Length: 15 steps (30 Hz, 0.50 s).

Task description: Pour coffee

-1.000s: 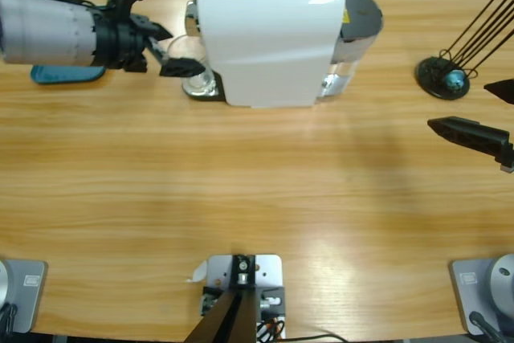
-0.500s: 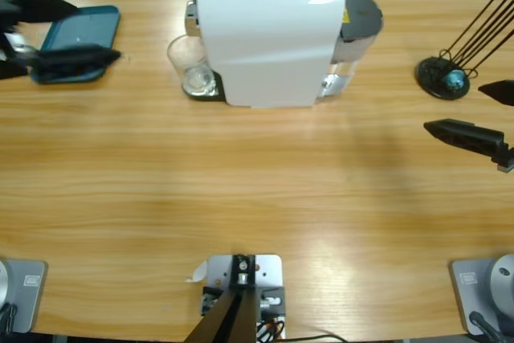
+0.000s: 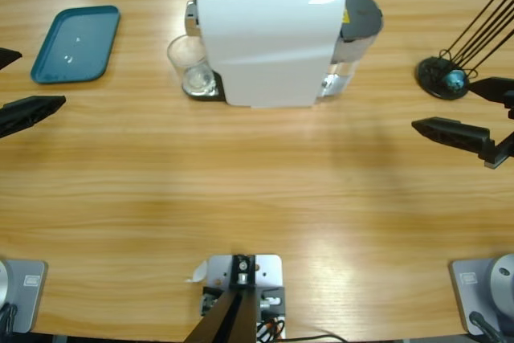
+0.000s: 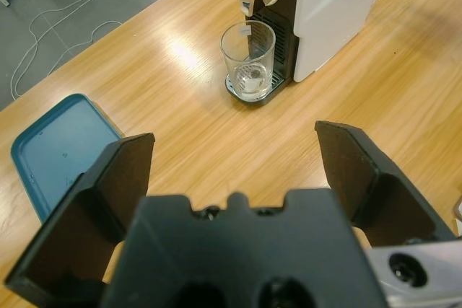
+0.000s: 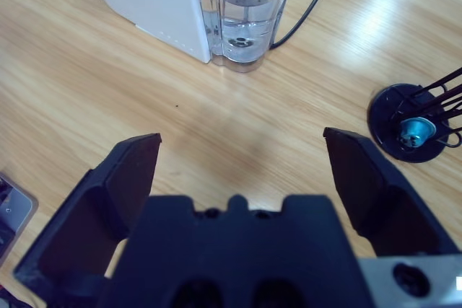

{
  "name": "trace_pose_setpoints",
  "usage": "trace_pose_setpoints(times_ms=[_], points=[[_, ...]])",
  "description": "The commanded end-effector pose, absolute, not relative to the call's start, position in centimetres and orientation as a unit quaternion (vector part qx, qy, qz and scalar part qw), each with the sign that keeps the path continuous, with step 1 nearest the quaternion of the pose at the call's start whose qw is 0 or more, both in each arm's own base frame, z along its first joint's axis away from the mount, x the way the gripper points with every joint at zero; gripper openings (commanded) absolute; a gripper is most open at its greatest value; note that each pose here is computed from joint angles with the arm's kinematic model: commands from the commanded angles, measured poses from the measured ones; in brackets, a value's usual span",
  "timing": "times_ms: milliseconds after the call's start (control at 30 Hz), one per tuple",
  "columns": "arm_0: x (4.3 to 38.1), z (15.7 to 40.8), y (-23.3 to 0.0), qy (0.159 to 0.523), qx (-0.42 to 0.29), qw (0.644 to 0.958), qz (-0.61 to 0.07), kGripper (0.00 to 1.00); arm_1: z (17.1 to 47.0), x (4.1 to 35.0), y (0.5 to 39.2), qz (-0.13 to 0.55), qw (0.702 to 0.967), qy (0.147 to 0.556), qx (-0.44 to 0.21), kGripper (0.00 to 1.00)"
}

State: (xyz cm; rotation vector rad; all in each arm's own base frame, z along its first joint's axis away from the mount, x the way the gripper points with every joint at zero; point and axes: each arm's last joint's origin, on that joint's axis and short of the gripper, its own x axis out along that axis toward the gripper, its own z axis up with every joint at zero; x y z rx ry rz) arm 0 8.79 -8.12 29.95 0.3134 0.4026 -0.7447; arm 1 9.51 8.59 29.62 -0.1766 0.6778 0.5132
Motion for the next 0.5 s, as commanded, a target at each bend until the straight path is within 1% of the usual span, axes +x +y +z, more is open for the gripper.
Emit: trace_pose_setpoints(times_ms=[33, 167, 200, 233, 300, 333, 367, 400, 433, 467, 500], points=[[8.6, 28.0, -7.9, 0.223, 0.148, 0.896, -0.354, 0.964, 29.3, 11.0, 9.7, 0.243, 0.899, 0.346, -0.110, 0.996], [8.6, 27.4, -8.0, 0.228, 0.137, 0.898, -0.350, 0.954, 30.9, 12.7, 10.0, 0.244, 0.904, 0.335, -0.106, 0.979], [8.5, 27.4, -7.9, 0.227, 0.135, 0.899, -0.349, 0.949, 31.8, 13.4, 10.3, 0.245, 0.907, 0.329, -0.101, 0.927], [8.5, 27.3, -7.8, 0.226, 0.134, 0.900, -0.348, 0.940, 32.6, 14.1, 10.4, 0.245, 0.909, 0.325, -0.095, 0.838], [8.4, 27.1, -7.8, 0.226, 0.132, 0.901, -0.345, 0.931, 34.5, 15.8, 10.9, 0.247, 0.912, 0.318, -0.078, 0.598], [8.5, 27.0, -7.8, 0.227, 0.132, 0.901, -0.344, 0.931, 35.2, 16.7, 11.1, 0.245, 0.914, 0.316, -0.071, 0.577], [8.5, 27.0, -7.8, 0.229, 0.132, 0.901, -0.344, 0.931, 35.7, 17.7, 11.4, 0.243, 0.915, 0.315, -0.069, 0.501], [8.6, 27.0, -7.9, 0.231, 0.131, 0.901, -0.344, 0.931, 36.1, 18.7, 11.7, 0.241, 0.915, 0.315, -0.072, 0.461], [8.6, 27.0, -7.9, 0.232, 0.130, 0.901, -0.343, 0.931, 36.3, 19.7, 12.2, 0.239, 0.915, 0.317, -0.076, 0.390], [8.6, 26.9, -7.9, 0.232, 0.129, 0.901, -0.343, 0.931, 36.5, 20.8, 12.6, 0.240, 0.912, 0.322, -0.083, 0.173], [8.6, 26.9, -7.9, 0.233, 0.128, 0.901, -0.342, 0.932, 36.5, 21.9, 13.1, 0.243, 0.907, 0.329, -0.093, 0.008]])
